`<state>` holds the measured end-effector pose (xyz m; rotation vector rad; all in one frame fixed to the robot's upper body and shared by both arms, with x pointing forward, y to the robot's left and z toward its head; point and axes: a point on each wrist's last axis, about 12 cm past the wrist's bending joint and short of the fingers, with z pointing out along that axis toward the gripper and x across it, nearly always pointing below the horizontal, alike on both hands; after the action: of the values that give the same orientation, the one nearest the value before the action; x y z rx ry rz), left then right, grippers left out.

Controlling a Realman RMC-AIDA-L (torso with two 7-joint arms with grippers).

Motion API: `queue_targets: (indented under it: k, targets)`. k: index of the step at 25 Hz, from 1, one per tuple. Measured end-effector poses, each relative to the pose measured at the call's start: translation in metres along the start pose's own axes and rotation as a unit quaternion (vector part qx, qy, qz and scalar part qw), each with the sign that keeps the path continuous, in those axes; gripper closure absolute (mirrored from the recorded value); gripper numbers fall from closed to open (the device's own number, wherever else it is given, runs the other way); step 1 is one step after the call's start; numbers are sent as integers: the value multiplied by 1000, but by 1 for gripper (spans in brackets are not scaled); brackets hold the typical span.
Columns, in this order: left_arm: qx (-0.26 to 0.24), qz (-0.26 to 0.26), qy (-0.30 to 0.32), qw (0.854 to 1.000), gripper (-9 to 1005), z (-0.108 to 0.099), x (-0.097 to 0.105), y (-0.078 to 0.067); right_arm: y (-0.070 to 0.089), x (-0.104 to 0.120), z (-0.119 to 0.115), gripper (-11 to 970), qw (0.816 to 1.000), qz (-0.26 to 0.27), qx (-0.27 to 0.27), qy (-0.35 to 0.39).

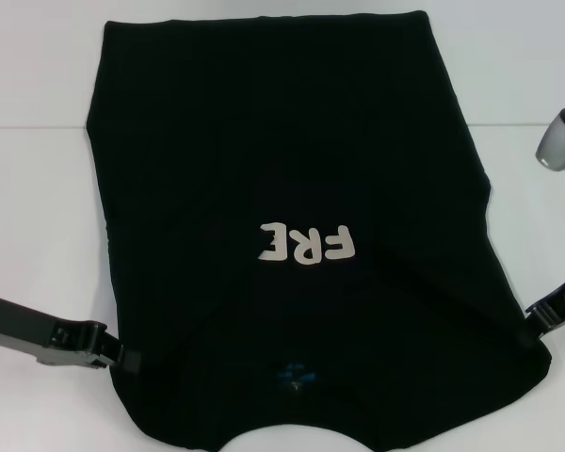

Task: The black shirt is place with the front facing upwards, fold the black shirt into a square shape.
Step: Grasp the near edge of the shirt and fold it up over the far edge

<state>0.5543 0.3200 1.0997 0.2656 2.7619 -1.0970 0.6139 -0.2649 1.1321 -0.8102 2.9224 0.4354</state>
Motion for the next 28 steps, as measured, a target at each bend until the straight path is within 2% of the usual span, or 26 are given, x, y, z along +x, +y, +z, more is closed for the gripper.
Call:
queue_targets:
  k: [9, 15, 19, 24, 28]
  targets:
    - [59, 0, 45, 997, 879, -1, 12, -6, -7, 23, -13, 938, 999, -9, -35, 31]
    - [106, -7, 92, 990, 873, -4, 32, -8, -13, 59, -11, 938, 994, -22, -86, 71]
    - [131, -12, 123, 984, 868, 2, 45, -10, -13, 79, -7, 937, 988, -32, -122, 85]
    - [141, -8, 139, 980, 863, 9, 51, -11, -13, 83, -1, 937, 988, -27, -134, 77]
    - [145, -4, 106, 984, 859, 6, 41, -12, -17, 78, -3, 936, 988, -10, -150, 27]
